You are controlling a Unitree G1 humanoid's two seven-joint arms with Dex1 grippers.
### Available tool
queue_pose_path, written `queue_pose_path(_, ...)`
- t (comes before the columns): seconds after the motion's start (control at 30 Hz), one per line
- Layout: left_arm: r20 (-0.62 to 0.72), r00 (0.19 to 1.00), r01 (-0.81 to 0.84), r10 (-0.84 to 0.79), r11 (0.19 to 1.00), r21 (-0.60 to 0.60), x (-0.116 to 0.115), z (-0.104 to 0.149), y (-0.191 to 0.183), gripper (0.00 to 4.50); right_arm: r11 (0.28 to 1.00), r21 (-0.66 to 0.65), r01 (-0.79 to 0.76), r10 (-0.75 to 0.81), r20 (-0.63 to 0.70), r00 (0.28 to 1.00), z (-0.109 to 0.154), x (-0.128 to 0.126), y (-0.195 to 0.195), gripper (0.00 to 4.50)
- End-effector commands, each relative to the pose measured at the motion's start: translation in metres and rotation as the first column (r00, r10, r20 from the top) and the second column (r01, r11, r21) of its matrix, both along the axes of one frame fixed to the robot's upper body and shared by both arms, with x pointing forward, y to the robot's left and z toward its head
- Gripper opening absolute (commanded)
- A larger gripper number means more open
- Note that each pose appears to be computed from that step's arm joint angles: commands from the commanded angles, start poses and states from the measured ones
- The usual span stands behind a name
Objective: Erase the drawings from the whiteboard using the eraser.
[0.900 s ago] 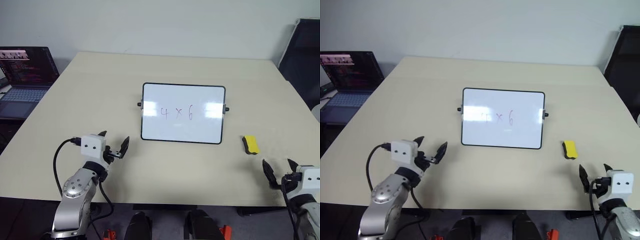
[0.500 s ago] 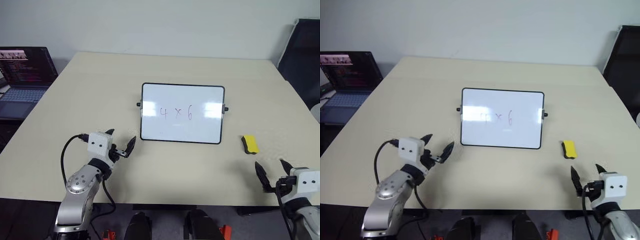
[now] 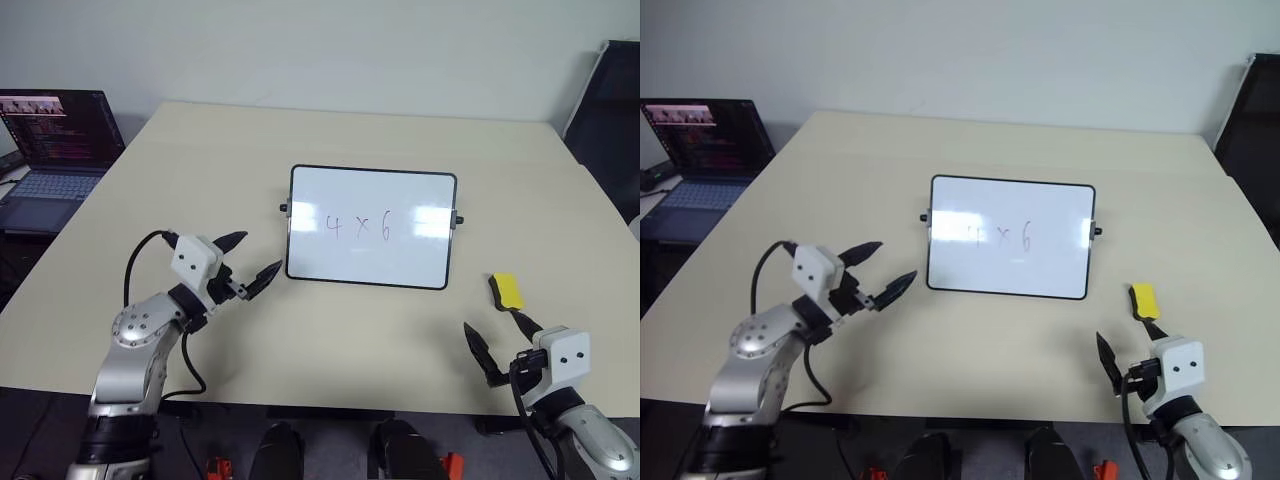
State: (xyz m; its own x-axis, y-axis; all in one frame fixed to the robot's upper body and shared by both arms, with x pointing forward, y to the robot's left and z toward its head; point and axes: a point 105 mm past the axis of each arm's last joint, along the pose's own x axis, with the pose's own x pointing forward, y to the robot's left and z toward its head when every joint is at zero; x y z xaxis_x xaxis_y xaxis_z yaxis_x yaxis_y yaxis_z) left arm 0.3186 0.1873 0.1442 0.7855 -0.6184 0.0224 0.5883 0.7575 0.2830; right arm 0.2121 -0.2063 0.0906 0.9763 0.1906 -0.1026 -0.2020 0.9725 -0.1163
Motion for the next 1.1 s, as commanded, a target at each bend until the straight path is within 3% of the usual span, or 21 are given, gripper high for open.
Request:
queue_pose_path(0.03, 0.035, 0.997, 0.070, -0.069, 0.998, -0.011, 0.001, 0.010, -0.012, 4.50, 1.000, -0.016, 0.013, -0.012, 0.048, 0.999, 0.012, -0.002, 0.002, 4.46)
queue_pose_path(0.37, 0.055, 0.988, 0.143, -0.143, 0.990, -0.006, 0.010, 0.024, -0.032, 4.50, 0.998, -0.031, 0.053, -0.051, 0.085, 0.995, 0.015, -0.003, -0.001, 4.46)
queue_pose_path(0.7, 0.040, 0.960, 0.272, -0.276, 0.958, 0.091, 0.020, 0.049, -0.053, 4.50, 0.999, 0.003, 0.048, -0.048, 0.062, 0.997, 0.025, -0.009, 0.006, 4.46)
queue_pose_path(0.83, 0.023, 0.921, 0.384, -0.388, 0.916, 0.115, 0.020, 0.063, -0.074, 4.50, 0.998, 0.030, 0.051, -0.051, 0.025, 0.998, 0.036, -0.007, 0.006, 4.46)
queue_pose_path(0.97, -0.018, 0.805, 0.587, -0.593, 0.791, 0.169, 0.003, 0.067, -0.104, 4.50, 0.996, -0.056, 0.068, -0.071, -0.050, 0.996, 0.039, 0.002, -0.004, 4.46)
queue_pose_path(1.1, -0.054, 0.713, 0.694, -0.699, 0.693, 0.195, -0.006, 0.065, -0.117, 4.50, 0.993, -0.084, 0.087, -0.094, -0.084, 0.992, 0.048, 0.018, -0.011, 4.46)
